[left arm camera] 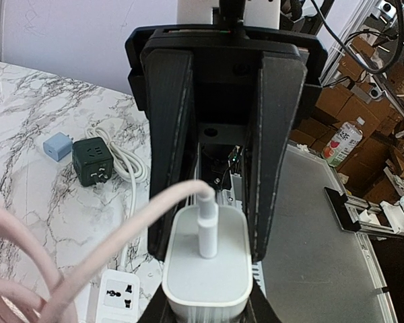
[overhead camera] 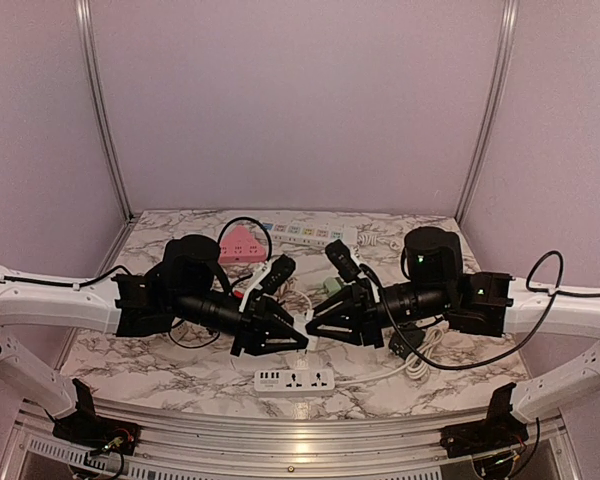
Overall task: Insert the plug
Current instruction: Pass from the left arm to the right
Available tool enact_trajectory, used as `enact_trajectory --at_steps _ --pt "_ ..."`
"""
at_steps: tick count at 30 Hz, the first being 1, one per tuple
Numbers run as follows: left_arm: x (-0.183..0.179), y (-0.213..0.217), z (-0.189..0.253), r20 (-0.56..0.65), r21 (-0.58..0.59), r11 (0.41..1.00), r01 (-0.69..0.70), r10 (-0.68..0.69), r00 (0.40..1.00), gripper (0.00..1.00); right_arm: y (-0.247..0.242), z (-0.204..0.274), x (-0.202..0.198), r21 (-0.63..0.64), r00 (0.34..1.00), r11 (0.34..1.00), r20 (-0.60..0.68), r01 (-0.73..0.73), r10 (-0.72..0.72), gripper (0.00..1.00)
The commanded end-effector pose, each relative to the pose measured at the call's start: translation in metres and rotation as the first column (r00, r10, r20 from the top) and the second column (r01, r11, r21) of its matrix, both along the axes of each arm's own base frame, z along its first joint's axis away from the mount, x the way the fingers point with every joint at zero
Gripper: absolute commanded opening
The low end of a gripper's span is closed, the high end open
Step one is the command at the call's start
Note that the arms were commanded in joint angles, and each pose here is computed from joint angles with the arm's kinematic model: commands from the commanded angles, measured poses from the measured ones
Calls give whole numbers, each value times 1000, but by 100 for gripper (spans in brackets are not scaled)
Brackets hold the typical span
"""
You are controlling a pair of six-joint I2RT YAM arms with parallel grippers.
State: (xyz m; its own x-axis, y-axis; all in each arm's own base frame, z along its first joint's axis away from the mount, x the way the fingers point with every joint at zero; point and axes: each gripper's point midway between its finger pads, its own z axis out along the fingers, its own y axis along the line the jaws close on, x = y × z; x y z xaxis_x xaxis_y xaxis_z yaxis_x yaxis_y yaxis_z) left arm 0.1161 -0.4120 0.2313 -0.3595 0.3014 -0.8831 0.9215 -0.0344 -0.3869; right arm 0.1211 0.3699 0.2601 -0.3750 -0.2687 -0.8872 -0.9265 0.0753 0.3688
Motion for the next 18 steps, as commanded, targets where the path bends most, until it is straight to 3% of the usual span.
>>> enact_trajectory --at_steps 1,7,11,12,15,18 --pt "-4 2 16 41 -55 998 14 -12 999 0 6 11 -6 40 999 998 5 -45 44 20" --pt "-5 1 16 41 -57 998 15 -12 999 0 7 10 -10 48 998 997 -8 -65 65 5" --pt "-5 2 16 43 -57 998 6 -4 999 0 7 11 -15 60 995 993 -24 -99 101 4" --pt "-4 2 16 43 -58 998 4 -2 999 0 7 11 -17 62 993 992 -28 -110 112 7" --pt "-4 2 19 46 -63 998 5 -2 999 0 8 13 -19 68 992 990 -27 -122 124 26" --pt "-5 2 19 46 -64 998 6 -3 999 0 8 14 -17 68 994 992 -18 -110 112 33"
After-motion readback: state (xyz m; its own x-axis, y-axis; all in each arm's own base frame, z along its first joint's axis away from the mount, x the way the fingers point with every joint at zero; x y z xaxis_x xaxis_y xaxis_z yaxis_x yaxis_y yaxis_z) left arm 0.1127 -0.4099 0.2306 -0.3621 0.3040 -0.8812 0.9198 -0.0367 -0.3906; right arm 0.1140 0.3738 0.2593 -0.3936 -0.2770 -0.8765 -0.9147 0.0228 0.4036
